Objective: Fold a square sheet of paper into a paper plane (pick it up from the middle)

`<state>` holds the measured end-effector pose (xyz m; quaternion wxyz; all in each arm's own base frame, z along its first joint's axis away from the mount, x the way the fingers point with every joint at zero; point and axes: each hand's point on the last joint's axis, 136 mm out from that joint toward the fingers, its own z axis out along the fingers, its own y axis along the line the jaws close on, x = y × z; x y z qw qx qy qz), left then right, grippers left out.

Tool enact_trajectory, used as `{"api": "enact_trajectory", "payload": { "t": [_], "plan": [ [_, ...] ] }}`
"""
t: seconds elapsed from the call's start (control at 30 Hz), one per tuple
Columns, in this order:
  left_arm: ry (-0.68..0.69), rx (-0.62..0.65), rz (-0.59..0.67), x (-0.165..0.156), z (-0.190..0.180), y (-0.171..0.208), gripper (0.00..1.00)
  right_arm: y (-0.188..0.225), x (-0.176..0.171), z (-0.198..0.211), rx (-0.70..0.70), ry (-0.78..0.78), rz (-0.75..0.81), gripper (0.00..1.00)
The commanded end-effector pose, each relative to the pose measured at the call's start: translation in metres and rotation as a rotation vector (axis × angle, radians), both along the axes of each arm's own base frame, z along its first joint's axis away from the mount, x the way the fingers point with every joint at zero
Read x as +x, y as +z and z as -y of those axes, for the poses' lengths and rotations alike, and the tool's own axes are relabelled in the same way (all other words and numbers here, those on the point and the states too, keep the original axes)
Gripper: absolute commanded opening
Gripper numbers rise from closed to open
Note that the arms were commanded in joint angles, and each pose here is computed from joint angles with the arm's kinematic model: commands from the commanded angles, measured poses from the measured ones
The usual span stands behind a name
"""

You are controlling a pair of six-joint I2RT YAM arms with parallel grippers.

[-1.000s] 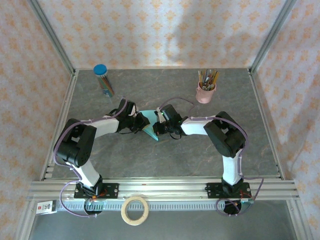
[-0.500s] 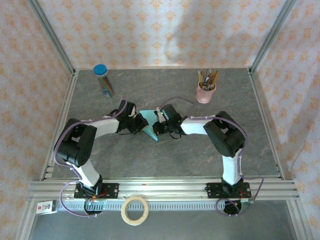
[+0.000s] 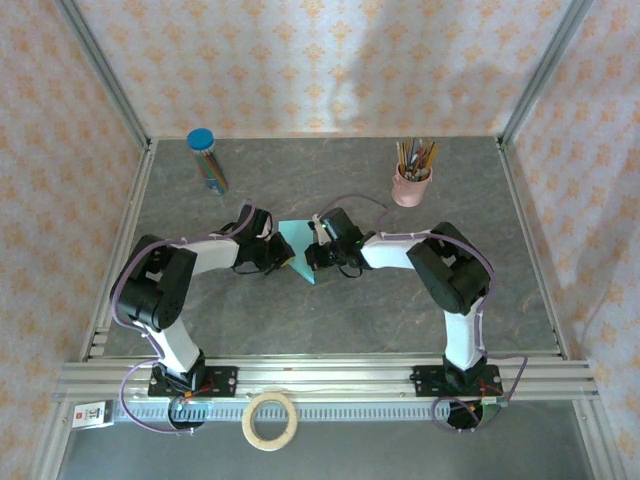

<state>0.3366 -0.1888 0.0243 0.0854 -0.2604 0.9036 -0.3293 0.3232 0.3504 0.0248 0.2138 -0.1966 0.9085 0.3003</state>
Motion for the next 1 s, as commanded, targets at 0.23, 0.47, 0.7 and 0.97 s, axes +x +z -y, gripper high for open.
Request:
{"api": "enact_trajectory", "payload": {
  "t": [0.23,0.47,0.7,0.97],
  "plan": [
    [0.007,0.056,-0.052,-0.011,-0.009,-0.021,0.1,-0.015,-0.006,0.008,-0.05,-0.005,-0.054,0.04],
    [-0.002,0.065,-0.048,-0.008,-0.008,-0.021,0.1,-0.013,-0.005,0.007,-0.049,-0.007,-0.051,0.04],
    [-0.005,0.075,-0.073,-0.013,-0.01,-0.029,0.1,0.03,0.012,0.001,0.022,-0.083,-0.029,0.21],
    [-0.003,0.06,-0.048,-0.008,-0.007,-0.021,0.1,0.05,0.013,0.011,0.038,-0.164,-0.044,0.52]
  ]
}}
